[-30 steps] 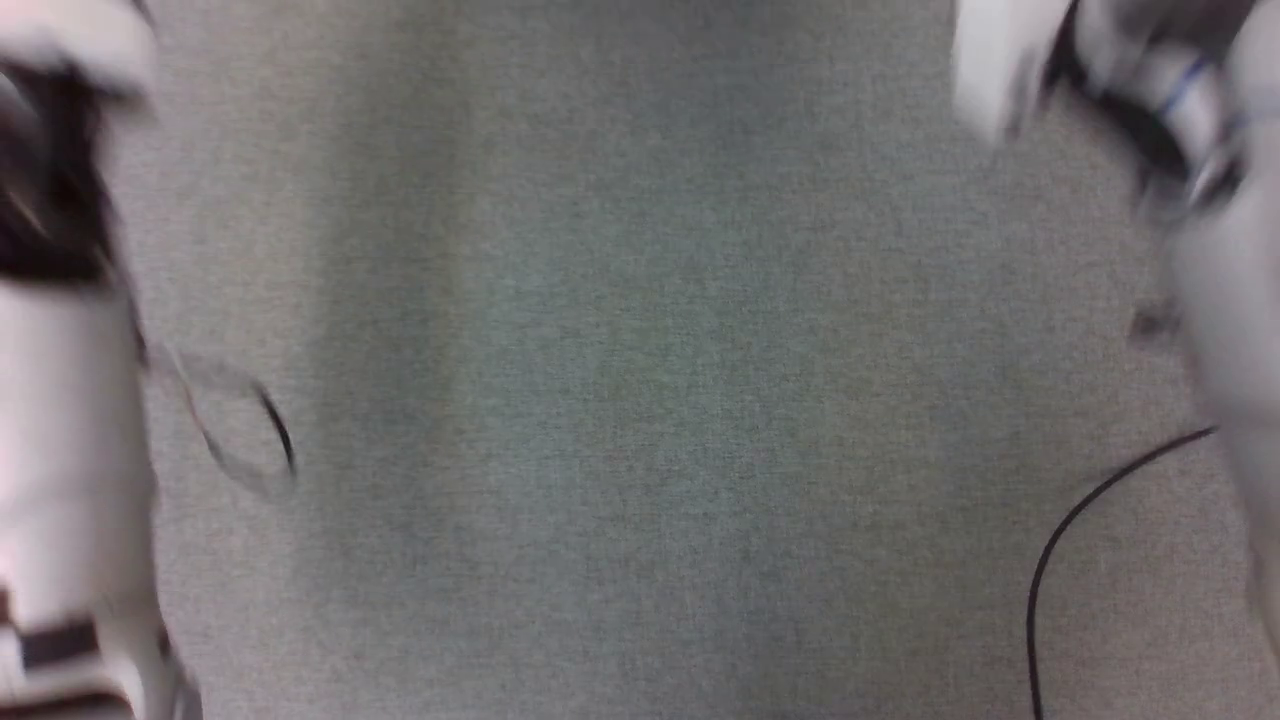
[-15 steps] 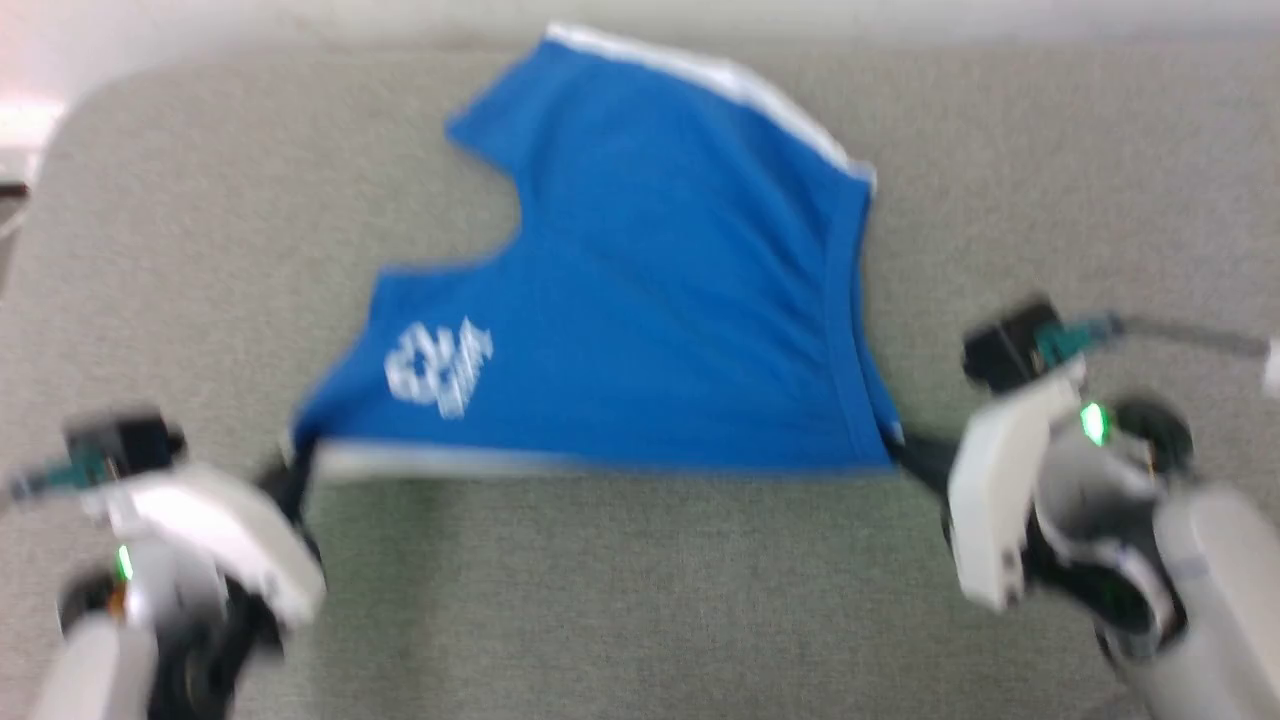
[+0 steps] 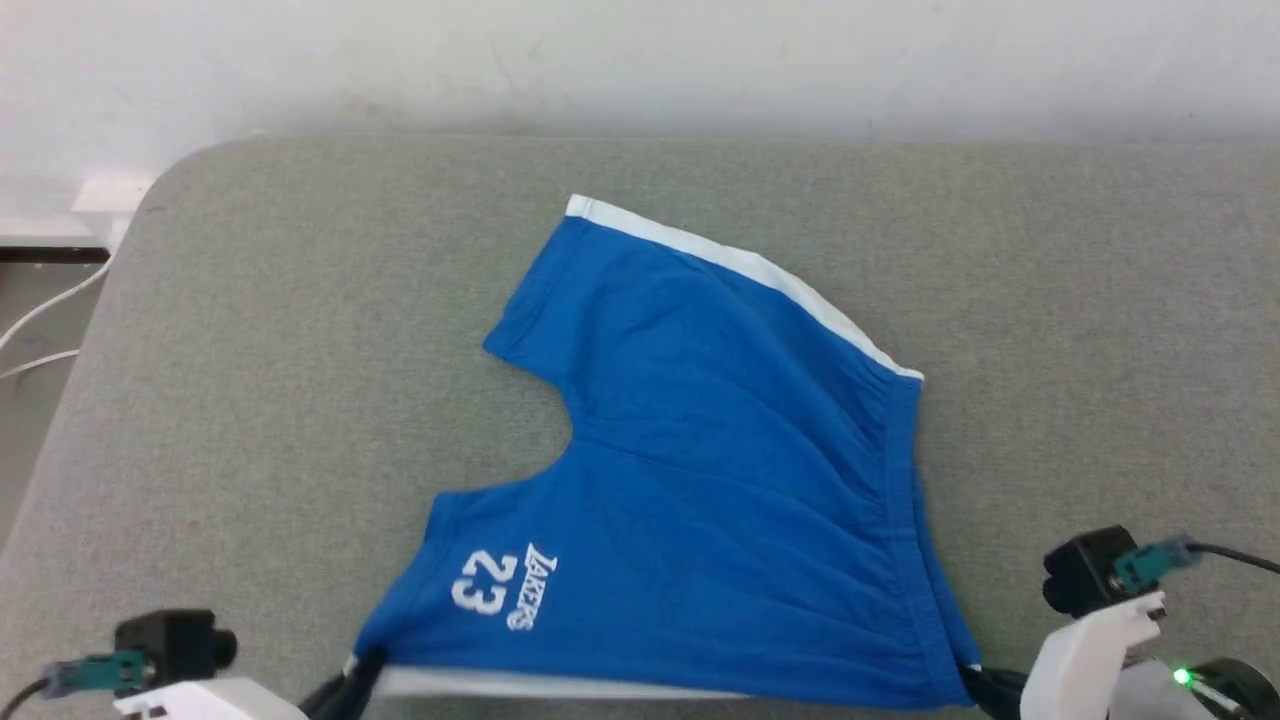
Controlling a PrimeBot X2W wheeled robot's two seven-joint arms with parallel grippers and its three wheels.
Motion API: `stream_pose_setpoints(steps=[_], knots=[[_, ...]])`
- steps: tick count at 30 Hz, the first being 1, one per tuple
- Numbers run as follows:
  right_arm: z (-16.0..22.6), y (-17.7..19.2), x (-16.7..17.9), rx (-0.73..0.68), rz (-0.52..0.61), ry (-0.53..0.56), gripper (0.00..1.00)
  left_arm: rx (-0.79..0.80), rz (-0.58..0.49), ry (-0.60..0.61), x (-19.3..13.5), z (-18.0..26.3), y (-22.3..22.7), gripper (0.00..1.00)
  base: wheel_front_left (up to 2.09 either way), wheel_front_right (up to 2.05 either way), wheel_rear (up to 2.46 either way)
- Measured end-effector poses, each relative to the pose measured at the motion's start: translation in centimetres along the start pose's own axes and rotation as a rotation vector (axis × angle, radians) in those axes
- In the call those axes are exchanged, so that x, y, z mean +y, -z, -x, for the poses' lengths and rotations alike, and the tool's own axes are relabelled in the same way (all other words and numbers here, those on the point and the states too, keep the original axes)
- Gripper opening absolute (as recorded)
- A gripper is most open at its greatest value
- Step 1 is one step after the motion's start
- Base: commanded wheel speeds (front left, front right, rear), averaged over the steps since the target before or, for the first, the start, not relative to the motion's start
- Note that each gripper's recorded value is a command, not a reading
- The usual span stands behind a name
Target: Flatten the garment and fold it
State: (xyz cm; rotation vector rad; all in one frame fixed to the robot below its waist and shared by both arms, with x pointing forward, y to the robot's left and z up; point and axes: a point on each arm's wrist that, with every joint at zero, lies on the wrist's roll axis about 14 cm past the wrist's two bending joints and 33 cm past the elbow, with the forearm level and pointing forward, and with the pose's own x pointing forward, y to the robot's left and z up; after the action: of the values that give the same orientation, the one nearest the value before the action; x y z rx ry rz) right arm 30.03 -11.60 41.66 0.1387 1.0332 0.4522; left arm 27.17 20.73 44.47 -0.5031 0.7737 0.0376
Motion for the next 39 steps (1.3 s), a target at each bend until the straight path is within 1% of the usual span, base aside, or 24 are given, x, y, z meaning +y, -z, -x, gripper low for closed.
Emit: stream_pose_setpoints(steps=[3,6,11,14,18,23,27,32,39], knots=[[0.7,-1.2,0.7,-0.066,0.001,-0.003,0.00,-0.118,-0.003,0.034,-1.1,0.1,-2.4,0.00,0.00,0.00,0.00],[0.8,-2.7,1.2,-0.133,0.015,-0.007,0.00,-0.216,-0.039,0.066,-2.2,-0.7,-4.9,0.00,0.00,0.00,0.00],[0.3,-6.4,1.7,-0.247,0.046,-0.029,0.00,-0.355,-0.093,0.128,-4.5,-3.0,-9.4,0.00,0.00,0.00,0.00],[-0.4,-8.9,1.9,-0.310,0.060,-0.042,0.00,-0.397,-0.134,0.160,-5.9,-4.8,-11.8,0.00,0.00,0.00,0.00],[-1.4,-11.7,1.4,-0.375,0.060,-0.044,0.00,-0.410,-0.178,0.180,-7.2,-7.5,-14.2,0.00,0.00,0.00,0.00],[-2.8,-14.5,-0.3,-0.421,0.049,-0.013,0.00,-0.423,-0.234,0.182,-8.4,-11.1,-17.2,0.00,0.00,0.00,0.00],[-3.8,-16.2,-1.8,-0.454,0.027,0.013,0.00,-0.413,-0.276,0.180,-9.0,-14.2,-18.5,0.00,0.00,0.00,0.00],[-5.6,-16.5,-3.8,-0.439,-0.007,0.052,0.00,-0.385,-0.329,0.161,-9.3,-18.4,-19.1,0.00,0.00,0.00,0.00],[-7.5,-14.3,-6.4,-0.371,-0.074,0.106,0.00,-0.329,-0.410,0.172,-10.7,-23.6,-17.4,0.00,0.00,0.00,0.00]])
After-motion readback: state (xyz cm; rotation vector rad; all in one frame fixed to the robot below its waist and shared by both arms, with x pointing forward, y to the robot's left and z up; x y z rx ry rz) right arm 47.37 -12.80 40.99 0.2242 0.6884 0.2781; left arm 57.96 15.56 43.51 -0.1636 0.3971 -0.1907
